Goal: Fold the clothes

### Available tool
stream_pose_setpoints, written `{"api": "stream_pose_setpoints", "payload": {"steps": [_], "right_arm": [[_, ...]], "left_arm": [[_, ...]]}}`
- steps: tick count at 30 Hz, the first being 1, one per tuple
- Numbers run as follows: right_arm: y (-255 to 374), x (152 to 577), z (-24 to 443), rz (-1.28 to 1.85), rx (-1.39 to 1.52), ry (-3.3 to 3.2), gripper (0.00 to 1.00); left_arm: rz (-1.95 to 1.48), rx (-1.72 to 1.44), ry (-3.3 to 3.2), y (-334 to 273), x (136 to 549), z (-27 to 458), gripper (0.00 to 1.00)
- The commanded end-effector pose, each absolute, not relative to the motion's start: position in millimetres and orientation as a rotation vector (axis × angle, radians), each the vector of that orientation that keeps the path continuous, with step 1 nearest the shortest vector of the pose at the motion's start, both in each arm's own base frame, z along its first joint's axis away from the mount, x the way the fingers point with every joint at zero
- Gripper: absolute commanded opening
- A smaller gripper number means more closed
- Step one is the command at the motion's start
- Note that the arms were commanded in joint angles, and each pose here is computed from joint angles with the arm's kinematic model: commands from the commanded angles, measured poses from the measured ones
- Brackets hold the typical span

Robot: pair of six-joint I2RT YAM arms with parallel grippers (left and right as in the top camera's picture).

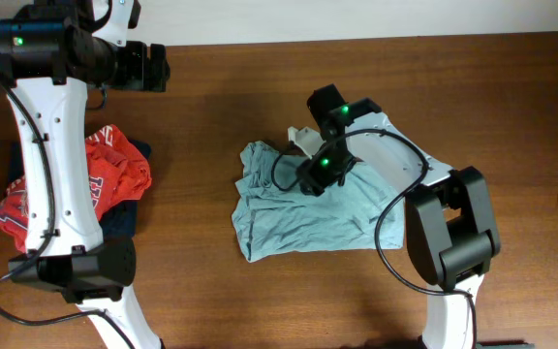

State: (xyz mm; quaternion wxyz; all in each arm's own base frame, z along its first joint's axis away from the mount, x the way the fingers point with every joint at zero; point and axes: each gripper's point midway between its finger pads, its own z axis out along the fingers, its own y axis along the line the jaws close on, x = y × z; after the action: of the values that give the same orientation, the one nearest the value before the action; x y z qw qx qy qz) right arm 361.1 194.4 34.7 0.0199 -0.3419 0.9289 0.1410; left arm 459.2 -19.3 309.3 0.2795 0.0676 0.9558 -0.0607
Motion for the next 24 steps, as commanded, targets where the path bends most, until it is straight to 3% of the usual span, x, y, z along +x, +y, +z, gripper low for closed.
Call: {"api": "stream_pose_setpoints", "payload": {"steps": [1,12,17,20,24], "right_arm": [[202,355,40,0.497,-1.080,2.864,0.29],[238,319,78,0.781,-1.137,2.835,0.15],[256,287,81,0.817,-1.256,2.863,0.16],[274,264,81,0.816,-1.390,2.835,0.17],[287,244,78,0.759,-1.537,2.798,0.31]], "left_arm": [[-0.145,0.194,2.540,-16,460,316,0.98],[-0.144,0.194,2.537,-16,461,316,0.98],[-0.144,0.195,2.531,-16,462,317,0.99],[-0.143,0.195,2.526,-16,463,318,0.99],[-0.143,0.195,2.526,-16,463,318,0.99]]}}
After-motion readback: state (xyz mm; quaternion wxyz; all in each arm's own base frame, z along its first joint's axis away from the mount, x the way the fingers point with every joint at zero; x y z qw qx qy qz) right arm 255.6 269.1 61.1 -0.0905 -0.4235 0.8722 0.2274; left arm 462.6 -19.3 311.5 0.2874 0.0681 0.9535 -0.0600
